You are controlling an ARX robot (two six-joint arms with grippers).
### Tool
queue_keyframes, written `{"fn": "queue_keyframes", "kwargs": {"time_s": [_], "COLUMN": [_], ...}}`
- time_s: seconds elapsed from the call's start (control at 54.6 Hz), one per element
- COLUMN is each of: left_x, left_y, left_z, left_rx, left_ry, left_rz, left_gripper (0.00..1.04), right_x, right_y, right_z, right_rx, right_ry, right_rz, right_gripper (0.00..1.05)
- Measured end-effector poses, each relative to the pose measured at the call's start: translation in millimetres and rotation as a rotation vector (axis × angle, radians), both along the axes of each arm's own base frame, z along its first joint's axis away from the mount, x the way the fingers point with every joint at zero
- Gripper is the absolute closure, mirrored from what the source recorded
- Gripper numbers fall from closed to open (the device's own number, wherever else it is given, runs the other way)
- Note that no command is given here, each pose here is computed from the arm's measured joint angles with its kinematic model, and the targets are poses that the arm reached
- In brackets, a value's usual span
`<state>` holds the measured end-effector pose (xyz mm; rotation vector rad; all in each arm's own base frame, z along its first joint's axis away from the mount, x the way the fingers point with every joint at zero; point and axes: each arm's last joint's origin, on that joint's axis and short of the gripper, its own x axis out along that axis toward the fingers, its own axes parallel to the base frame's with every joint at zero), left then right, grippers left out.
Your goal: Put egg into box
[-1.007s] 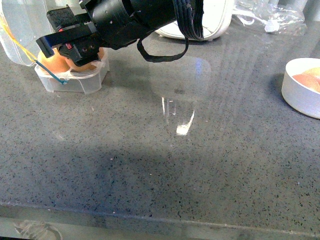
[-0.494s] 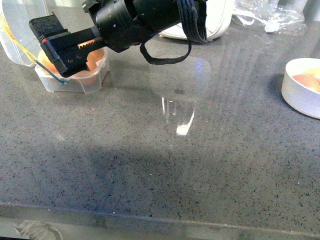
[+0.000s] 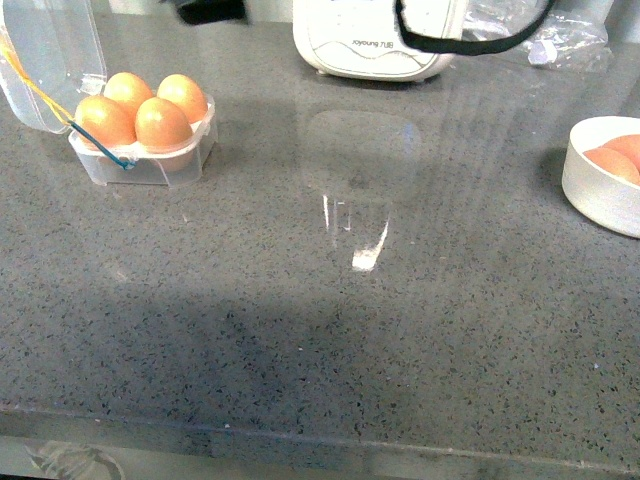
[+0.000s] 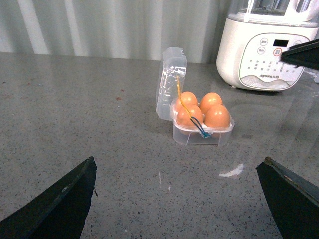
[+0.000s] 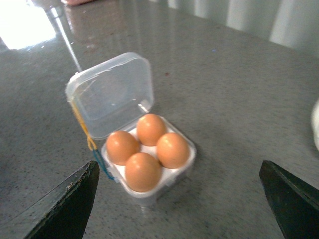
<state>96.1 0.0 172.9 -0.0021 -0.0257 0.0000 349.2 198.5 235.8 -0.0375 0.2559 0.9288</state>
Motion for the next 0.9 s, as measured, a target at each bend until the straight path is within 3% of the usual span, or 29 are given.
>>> {"fn": "queue_keyframes", "kwargs": {"time_s": [0.329, 0.458, 0.641, 0.732, 0.897], "left_x": [0.0, 0.0, 0.0, 0.0, 0.0], "left_y": [0.0, 0.0, 0.0, 0.0, 0.0], "left_z": [0.0, 0.0, 0.0, 0.0, 0.0], "left_rx": [0.000, 0.000, 0.000, 0.000, 0.000], "left_ry": [0.000, 0.000, 0.000, 0.000, 0.000], "left_rz": [0.000, 0.000, 0.000, 0.000, 0.000], "left_gripper": [0.07, 0.07, 0.07, 0.07, 0.07], "right_x": [-34.3, -64.8, -110.0, -139.8, -171.4], "right_y": [-114.2, -179.0, -246.8, -256.2, -240.5], "right_z": [-0.9, -4.9, -19.6, -27.1, -43.6], "right_rx": [0.022, 0.029, 0.045, 0.054, 0.041], "right_ry": [-0.081, -0.122, -0.114, -0.230, -0.245], "right_rz": [-0.406, -0.658, -0.940, -0.945, -0.940], "right_gripper": [0.07, 0.07, 0.07, 0.24, 0.54]}}
